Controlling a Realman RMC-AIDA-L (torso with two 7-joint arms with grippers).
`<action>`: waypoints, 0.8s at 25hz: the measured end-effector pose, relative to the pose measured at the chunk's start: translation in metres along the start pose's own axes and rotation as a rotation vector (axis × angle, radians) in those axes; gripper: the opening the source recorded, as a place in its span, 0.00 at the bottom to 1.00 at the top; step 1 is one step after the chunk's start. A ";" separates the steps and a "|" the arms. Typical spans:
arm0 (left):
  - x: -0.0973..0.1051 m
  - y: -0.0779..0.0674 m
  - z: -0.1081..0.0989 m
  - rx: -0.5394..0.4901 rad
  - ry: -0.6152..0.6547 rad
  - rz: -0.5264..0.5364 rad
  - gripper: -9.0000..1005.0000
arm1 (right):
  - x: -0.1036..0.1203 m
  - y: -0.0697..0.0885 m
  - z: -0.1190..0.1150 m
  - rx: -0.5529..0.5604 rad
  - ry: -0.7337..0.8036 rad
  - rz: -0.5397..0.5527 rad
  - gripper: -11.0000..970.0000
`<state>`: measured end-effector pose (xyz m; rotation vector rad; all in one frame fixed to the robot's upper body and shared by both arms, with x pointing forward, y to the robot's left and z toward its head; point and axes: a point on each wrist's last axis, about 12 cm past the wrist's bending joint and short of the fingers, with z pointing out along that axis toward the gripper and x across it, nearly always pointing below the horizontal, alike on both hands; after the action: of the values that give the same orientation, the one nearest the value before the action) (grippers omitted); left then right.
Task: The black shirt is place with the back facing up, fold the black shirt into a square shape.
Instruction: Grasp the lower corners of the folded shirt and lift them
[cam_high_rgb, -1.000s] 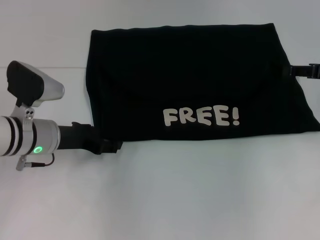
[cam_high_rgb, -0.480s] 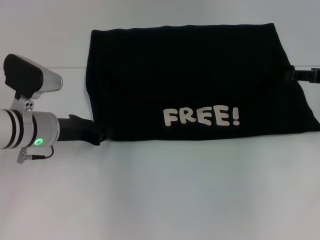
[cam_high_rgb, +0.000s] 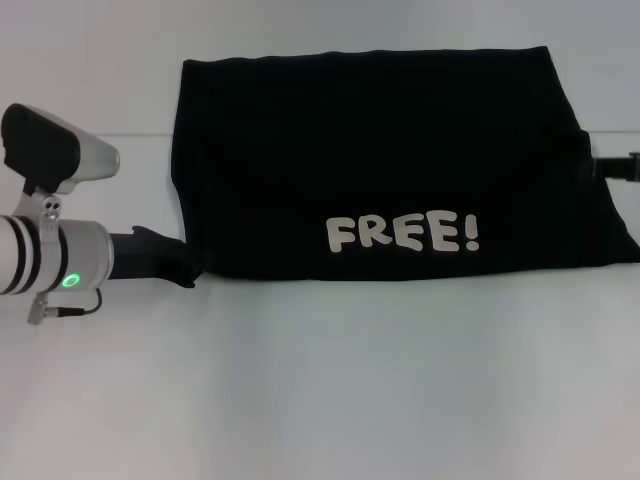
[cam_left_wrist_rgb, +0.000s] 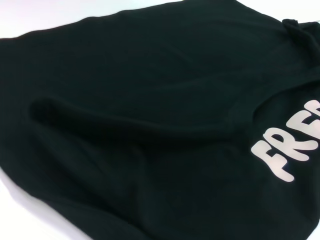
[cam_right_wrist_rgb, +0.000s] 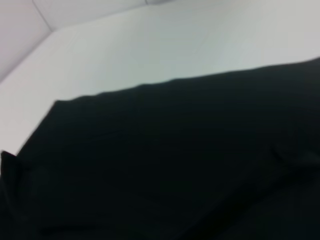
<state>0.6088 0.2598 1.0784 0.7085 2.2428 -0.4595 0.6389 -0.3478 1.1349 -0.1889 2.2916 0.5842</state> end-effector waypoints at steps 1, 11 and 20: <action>0.001 0.001 -0.001 -0.001 0.000 -0.004 0.07 | 0.002 -0.001 -0.001 0.004 0.022 0.004 0.64; 0.006 0.003 -0.009 0.022 0.001 -0.017 0.04 | 0.029 -0.020 -0.013 0.067 0.127 0.088 0.62; 0.002 0.004 -0.009 0.022 -0.003 -0.010 0.04 | 0.043 -0.029 -0.005 0.123 0.125 0.109 0.61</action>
<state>0.6050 0.2681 1.0828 0.7080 2.2426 -0.4907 0.6140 -0.3741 1.0968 -0.0419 2.4629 0.4967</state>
